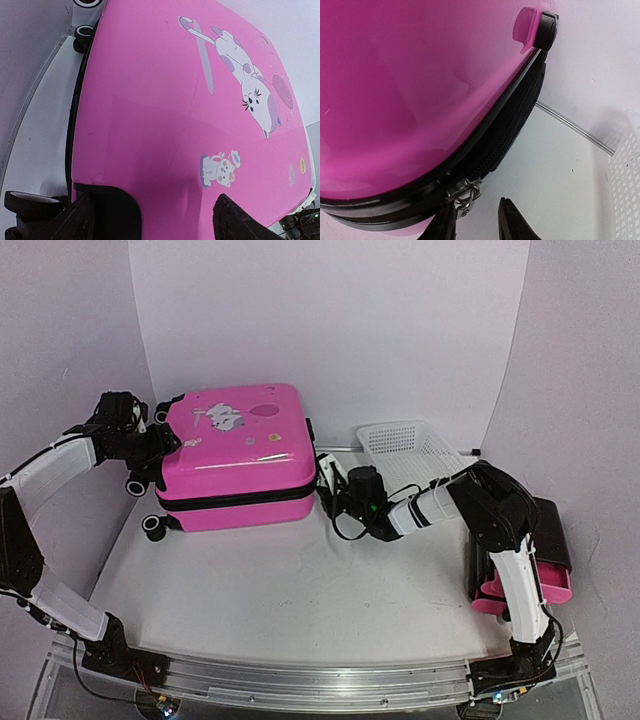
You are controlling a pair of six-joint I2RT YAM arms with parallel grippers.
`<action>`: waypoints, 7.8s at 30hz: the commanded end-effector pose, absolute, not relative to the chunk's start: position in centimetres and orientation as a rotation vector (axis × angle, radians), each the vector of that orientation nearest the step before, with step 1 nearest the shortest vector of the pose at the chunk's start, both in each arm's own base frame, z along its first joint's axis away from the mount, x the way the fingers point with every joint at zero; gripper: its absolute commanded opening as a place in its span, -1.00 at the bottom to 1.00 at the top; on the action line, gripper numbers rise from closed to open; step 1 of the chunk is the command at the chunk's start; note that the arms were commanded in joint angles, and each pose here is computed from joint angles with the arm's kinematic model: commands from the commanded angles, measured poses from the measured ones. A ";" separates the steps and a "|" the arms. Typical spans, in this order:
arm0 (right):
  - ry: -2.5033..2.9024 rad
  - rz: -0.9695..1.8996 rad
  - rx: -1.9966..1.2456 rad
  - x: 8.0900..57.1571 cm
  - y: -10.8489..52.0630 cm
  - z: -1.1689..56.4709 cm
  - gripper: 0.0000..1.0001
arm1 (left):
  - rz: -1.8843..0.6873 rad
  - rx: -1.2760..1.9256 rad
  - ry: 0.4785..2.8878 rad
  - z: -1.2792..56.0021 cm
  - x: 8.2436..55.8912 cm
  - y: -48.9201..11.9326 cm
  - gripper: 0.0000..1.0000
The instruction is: Open, take out, and arrange the luggage
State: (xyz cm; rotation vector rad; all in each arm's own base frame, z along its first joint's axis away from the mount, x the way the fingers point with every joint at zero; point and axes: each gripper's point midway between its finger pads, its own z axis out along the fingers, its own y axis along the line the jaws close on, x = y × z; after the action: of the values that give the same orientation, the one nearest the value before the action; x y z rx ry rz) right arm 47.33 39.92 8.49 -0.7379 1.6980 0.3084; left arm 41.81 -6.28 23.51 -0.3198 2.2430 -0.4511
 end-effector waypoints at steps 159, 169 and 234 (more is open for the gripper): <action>1.974 0.873 -0.647 37.6 35.9 15.5 -1.00 | -0.399 0.469 2.415 25.8 24.3 -16.2 0.92; 1.994 0.897 -0.700 40.6 35.4 16.4 -1.00 | -0.372 0.369 2.560 22.4 26.4 -11.2 0.99; 2.297 0.875 -0.515 41.8 38.0 10.7 -1.00 | -0.328 -0.012 2.257 30.3 38.4 -8.7 0.99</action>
State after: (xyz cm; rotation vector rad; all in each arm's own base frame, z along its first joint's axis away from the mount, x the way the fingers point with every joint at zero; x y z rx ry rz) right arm 40.43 39.18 9.07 -0.4856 2.2912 0.9031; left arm 35.82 -15.05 29.09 0.1360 2.2865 -0.4814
